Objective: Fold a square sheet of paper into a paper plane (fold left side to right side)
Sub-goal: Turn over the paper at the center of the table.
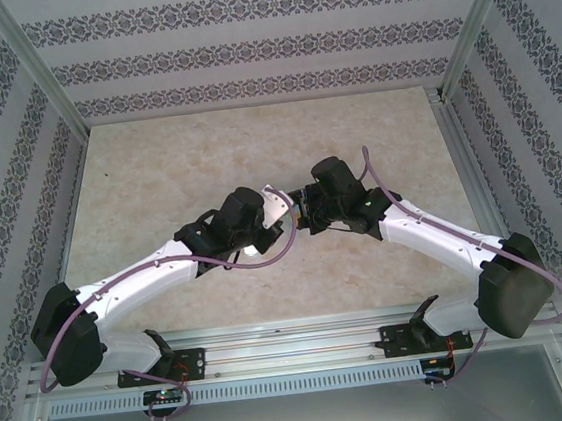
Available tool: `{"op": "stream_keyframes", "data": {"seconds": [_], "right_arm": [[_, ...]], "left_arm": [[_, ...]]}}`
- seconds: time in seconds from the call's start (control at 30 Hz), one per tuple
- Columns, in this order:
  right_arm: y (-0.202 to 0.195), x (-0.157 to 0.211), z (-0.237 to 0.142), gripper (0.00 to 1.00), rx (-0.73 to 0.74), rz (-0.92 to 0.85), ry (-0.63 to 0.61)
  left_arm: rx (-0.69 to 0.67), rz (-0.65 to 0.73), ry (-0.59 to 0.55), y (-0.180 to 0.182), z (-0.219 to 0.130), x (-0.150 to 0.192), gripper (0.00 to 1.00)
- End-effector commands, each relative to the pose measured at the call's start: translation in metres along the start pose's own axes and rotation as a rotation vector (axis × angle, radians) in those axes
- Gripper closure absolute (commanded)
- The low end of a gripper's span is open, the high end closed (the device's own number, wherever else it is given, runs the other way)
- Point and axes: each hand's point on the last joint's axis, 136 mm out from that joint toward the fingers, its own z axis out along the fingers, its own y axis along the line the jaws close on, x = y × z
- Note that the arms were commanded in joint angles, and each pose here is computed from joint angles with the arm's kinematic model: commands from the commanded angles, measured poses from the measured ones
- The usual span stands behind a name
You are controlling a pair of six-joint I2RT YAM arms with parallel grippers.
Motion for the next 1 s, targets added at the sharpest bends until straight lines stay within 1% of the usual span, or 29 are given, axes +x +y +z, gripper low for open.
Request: {"op": "stream_keyframes", "data": {"seconds": [0.0, 0.1, 0.2, 0.3, 0.43, 0.47, 0.5, 0.57, 0.63, 0.7, 0.77, 0.83, 0.87, 0.97], "right_arm": [[0.004, 0.003, -0.003, 0.69, -0.009, -0.018, 0.008], [0.005, 0.005, -0.003, 0.7, -0.007, -0.027, 0.015], [0.005, 0.006, -0.002, 0.73, -0.003, -0.034, 0.023], [0.004, 0.007, -0.002, 0.75, -0.001, -0.036, 0.025], [0.004, 0.006, -0.003, 0.83, -0.005, -0.037, 0.021], [0.005, 0.005, -0.003, 0.86, -0.007, -0.038, 0.02], [0.005, 0.005, -0.003, 0.88, -0.007, -0.04, 0.02], [0.005, 0.004, -0.004, 0.95, -0.01, -0.047, 0.019], [0.009, 0.004, -0.004, 1.0, -0.024, -0.073, 0.022], [0.017, 0.005, -0.005, 1.0, -0.045, -0.128, 0.033], [0.028, 0.01, -0.005, 1.0, -0.077, -0.234, 0.052], [0.04, 0.016, -0.005, 1.0, -0.121, -0.383, 0.071], [0.044, 0.021, -0.006, 1.0, -0.139, -0.466, 0.087], [0.056, 0.038, -0.008, 1.0, -0.26, -0.697, 0.143]], "left_arm": [[0.012, 0.042, -0.062, -0.006, -0.009, -0.013, 1.0], [0.007, 0.045, -0.066, -0.006, -0.01, -0.013, 1.0], [0.004, 0.046, -0.07, -0.005, -0.01, -0.014, 0.99], [0.0, 0.044, -0.075, -0.004, -0.01, -0.015, 0.98], [-0.004, 0.045, -0.078, -0.003, -0.013, -0.015, 0.96], [-0.005, 0.045, -0.077, -0.003, -0.014, -0.014, 0.94], [-0.002, 0.046, -0.078, -0.004, -0.015, -0.015, 0.9], [0.008, 0.04, -0.083, -0.005, -0.02, -0.014, 0.79], [0.024, 0.018, -0.114, -0.007, -0.032, -0.017, 0.69], [0.037, -0.017, -0.16, -0.006, -0.049, -0.023, 0.57], [0.019, -0.083, -0.217, 0.002, -0.069, -0.027, 0.43], [-0.004, -0.171, -0.271, 0.015, -0.089, -0.029, 0.32], [-0.019, -0.229, -0.301, 0.024, -0.098, -0.029, 0.27], [-0.08, -0.432, -0.348, 0.054, -0.122, -0.02, 0.14]]}}
